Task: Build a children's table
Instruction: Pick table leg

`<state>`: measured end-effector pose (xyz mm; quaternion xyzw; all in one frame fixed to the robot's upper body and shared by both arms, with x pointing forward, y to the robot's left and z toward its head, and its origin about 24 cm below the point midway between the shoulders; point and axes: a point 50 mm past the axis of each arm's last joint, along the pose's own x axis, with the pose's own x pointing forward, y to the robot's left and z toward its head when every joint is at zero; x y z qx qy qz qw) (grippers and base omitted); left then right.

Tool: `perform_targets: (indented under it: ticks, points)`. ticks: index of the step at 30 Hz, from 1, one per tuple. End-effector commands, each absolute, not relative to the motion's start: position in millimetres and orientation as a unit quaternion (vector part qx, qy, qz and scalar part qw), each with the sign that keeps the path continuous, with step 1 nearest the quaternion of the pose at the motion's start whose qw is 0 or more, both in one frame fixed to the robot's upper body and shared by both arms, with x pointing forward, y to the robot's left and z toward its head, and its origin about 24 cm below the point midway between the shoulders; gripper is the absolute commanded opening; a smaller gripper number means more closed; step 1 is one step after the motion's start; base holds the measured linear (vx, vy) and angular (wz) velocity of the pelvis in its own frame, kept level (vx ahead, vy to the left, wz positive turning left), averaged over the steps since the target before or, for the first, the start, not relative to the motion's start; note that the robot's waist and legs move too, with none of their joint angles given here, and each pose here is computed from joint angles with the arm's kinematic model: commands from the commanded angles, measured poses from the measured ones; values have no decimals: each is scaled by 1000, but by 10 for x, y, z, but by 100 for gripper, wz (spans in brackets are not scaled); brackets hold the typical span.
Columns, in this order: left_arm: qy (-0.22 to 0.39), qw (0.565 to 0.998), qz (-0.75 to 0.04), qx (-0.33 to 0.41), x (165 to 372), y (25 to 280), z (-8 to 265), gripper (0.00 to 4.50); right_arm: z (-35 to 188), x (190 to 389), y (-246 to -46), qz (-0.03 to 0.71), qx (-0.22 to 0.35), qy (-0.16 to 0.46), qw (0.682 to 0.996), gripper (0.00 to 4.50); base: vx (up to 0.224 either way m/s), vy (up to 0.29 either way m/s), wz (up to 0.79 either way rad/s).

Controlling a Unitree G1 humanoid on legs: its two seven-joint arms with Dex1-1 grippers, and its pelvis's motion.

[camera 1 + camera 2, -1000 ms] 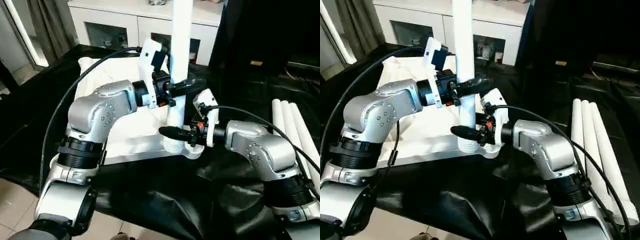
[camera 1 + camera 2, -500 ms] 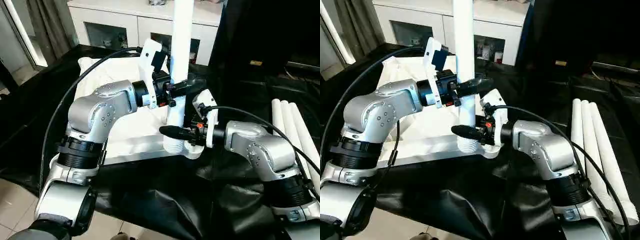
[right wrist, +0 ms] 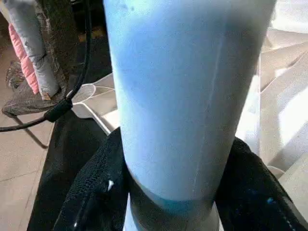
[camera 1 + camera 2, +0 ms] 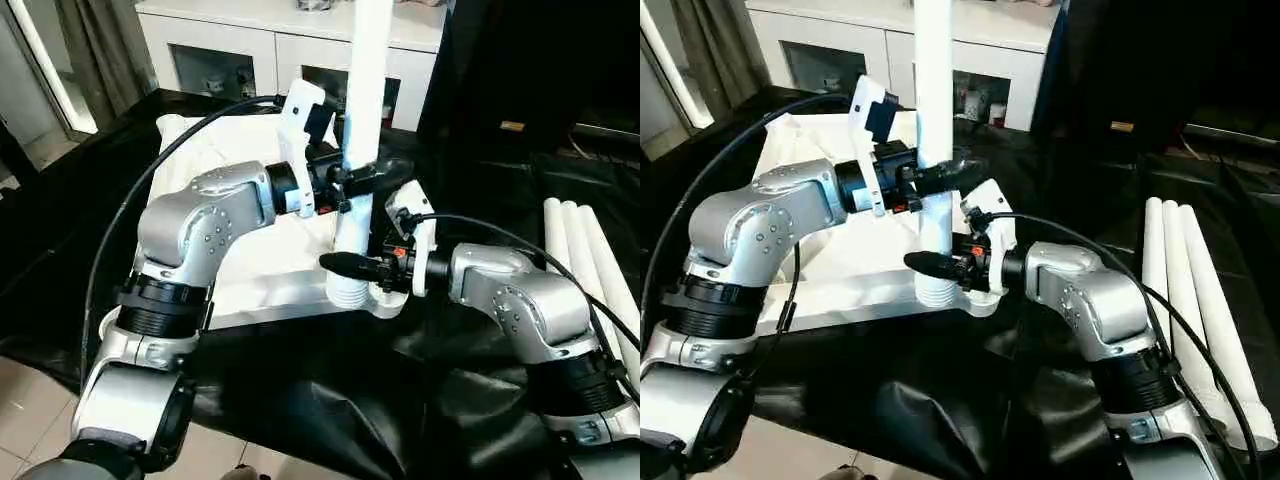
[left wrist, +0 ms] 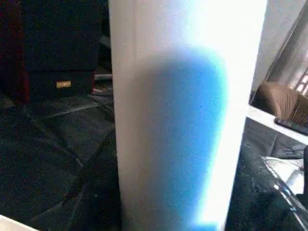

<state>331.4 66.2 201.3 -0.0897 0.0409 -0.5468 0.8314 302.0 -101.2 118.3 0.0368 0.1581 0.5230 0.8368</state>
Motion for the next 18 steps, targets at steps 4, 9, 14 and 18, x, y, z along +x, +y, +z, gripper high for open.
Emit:
perform_targets:
  ticks: [4, 9, 14, 18]
  points:
    - [-6, 844, -519, -133, 3394, 720, 2049, 329, 1246, 3057, -1075, 496, 53, 128, 857, 191, 0, 0, 0]
    - [-118, 837, -481, -233, 3477, 829, 2226, 353, 1326, 3112, -1116, 466, 88, 91, 875, 191, 0, 0, 0]
    - [-179, 807, -442, -347, 3496, 975, 2311, 355, 1388, 3200, -1200, 413, 107, 55, 903, 191, 0, 0, 0]
    - [-181, 816, -460, -299, 3454, 1026, 2290, 355, 1375, 3259, -1345, 355, 88, 45, 930, 190, 0, 0, 0]
